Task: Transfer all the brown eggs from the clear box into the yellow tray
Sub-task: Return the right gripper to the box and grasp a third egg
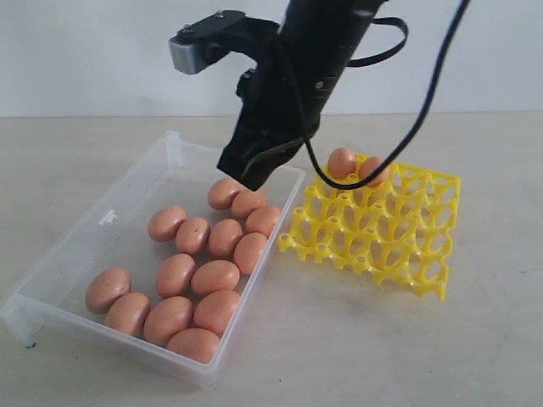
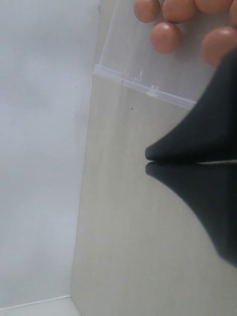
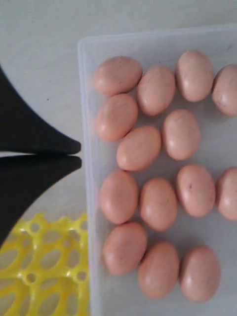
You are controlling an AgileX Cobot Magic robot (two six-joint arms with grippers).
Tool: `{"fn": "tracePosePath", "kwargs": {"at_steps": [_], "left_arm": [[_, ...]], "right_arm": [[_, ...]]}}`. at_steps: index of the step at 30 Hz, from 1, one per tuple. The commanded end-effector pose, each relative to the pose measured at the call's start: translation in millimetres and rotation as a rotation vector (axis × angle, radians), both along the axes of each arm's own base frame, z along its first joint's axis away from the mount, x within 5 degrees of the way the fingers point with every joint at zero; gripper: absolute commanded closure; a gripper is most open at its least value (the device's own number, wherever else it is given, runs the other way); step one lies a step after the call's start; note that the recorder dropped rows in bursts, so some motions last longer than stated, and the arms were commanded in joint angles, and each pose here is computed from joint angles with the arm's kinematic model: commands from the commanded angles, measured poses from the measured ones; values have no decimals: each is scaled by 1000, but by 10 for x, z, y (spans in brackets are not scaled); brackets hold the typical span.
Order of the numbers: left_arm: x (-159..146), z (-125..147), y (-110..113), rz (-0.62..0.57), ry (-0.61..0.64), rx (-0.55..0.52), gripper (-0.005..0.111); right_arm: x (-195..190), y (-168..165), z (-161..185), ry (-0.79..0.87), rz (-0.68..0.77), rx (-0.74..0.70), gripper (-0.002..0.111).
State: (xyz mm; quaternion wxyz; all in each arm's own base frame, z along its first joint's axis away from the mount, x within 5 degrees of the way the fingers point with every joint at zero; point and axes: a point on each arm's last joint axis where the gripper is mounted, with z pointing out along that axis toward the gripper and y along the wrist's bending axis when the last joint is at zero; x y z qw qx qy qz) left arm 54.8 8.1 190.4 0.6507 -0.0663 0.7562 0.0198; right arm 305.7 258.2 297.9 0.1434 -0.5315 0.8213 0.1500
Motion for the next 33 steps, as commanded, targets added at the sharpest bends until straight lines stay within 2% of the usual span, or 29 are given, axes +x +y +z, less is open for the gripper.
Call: {"fn": "tracePosePath", "kwargs": {"at_steps": [1, 7, 9, 13, 15, 29, 33], "left_arm": [[3, 17, -4, -7, -8, 5, 111], [3, 17, -4, -7, -8, 5, 111], [3, 20, -5, -8, -10, 6, 111], [3, 20, -5, -8, -10, 6, 111], [3, 20, -5, -8, -10, 6, 111], [3, 18, -4, -8, -8, 5, 111], [3, 18, -4, -8, -8, 5, 111]], "right_arm": [[134, 237, -254, 15, 158, -22, 108], [112, 434, -617, 20, 345, -76, 106], [94, 484, -705, 18, 405, -85, 95], [113, 578, -818, -20, 421, -70, 61], [133, 600, -842, -51, 417, -71, 54], [277, 713, -1119, -117, 366, -40, 54], [289, 731, -1232, -92, 351, -42, 54]]}}
